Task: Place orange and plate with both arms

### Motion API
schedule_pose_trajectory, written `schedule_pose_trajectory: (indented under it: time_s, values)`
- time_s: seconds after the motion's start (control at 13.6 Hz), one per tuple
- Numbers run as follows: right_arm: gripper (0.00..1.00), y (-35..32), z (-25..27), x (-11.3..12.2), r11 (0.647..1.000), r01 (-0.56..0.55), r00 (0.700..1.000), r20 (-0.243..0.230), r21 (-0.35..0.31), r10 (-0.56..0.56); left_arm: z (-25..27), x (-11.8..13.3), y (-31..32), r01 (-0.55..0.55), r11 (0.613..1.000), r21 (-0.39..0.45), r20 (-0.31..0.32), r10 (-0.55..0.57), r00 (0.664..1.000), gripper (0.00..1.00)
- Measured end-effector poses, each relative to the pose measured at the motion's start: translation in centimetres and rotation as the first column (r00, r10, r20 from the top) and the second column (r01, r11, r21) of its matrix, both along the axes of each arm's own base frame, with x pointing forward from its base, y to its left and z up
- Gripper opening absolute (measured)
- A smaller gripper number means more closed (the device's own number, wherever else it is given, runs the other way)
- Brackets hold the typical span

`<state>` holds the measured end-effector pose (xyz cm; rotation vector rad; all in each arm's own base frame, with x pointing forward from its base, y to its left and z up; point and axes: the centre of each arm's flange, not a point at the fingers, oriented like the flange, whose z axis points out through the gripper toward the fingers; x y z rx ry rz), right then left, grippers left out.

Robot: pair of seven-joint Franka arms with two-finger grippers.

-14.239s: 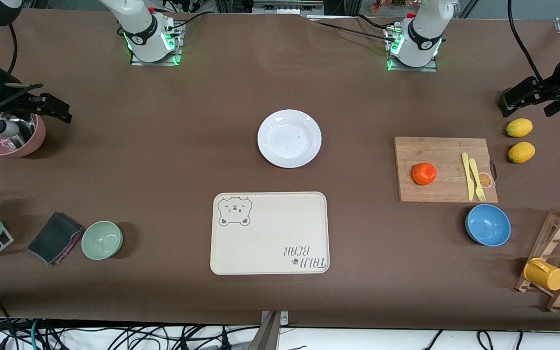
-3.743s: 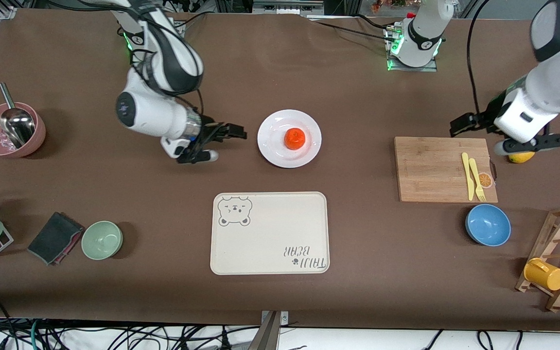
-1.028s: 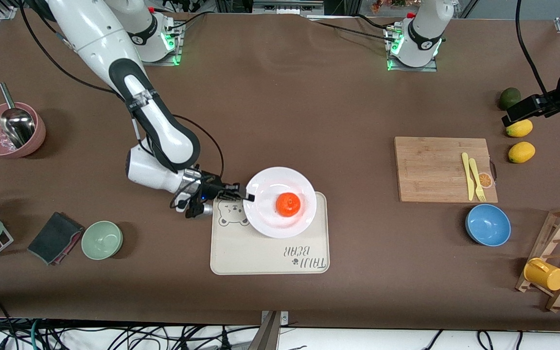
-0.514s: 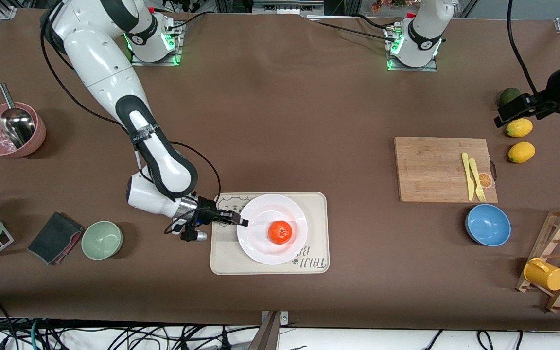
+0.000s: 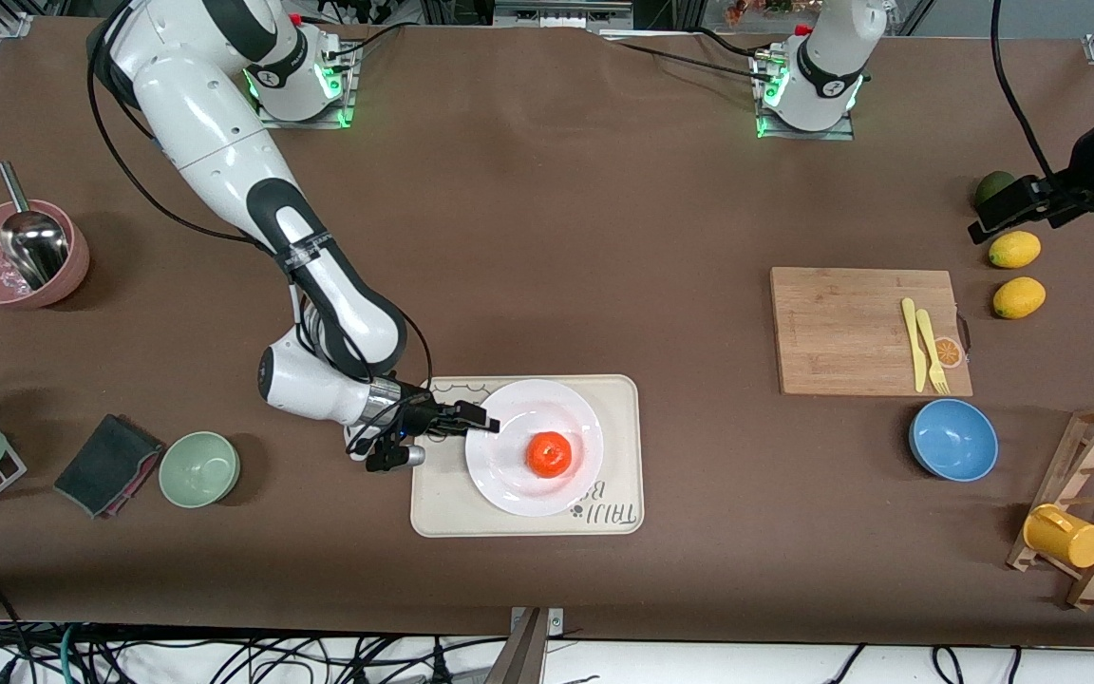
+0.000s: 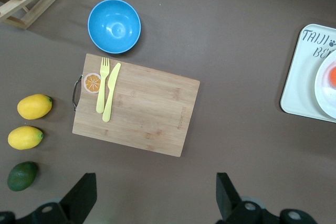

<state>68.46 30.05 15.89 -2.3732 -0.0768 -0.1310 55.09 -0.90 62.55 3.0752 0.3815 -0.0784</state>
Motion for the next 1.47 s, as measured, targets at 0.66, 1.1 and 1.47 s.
schedule_pose_trajectory:
  time_s: [0.66,1.1,1.47]
  values:
    - [1.0,-1.8,11.2,-0.5,0.725,-0.307,0.938,-0.067,-0.616,0.34,0.1,0.0,-1.1,0.019,1.0,0.0,0.004,-0.019,1.0,1.0]
    - [1.0,-13.5,24.8,-1.1,0.588,-0.285,0.958,-0.204,-0.757,0.202,0.1,-0.1,-1.9,0.033,0.999,0.0,0.005,-0.033,0.999,1.0]
    - [1.0,-20.1,38.6,-5.7,0.703,-0.184,0.978,-0.196,-0.688,0.063,0.1,-0.1,-2.0,0.033,0.999,0.0,0.005,-0.033,0.999,1.0]
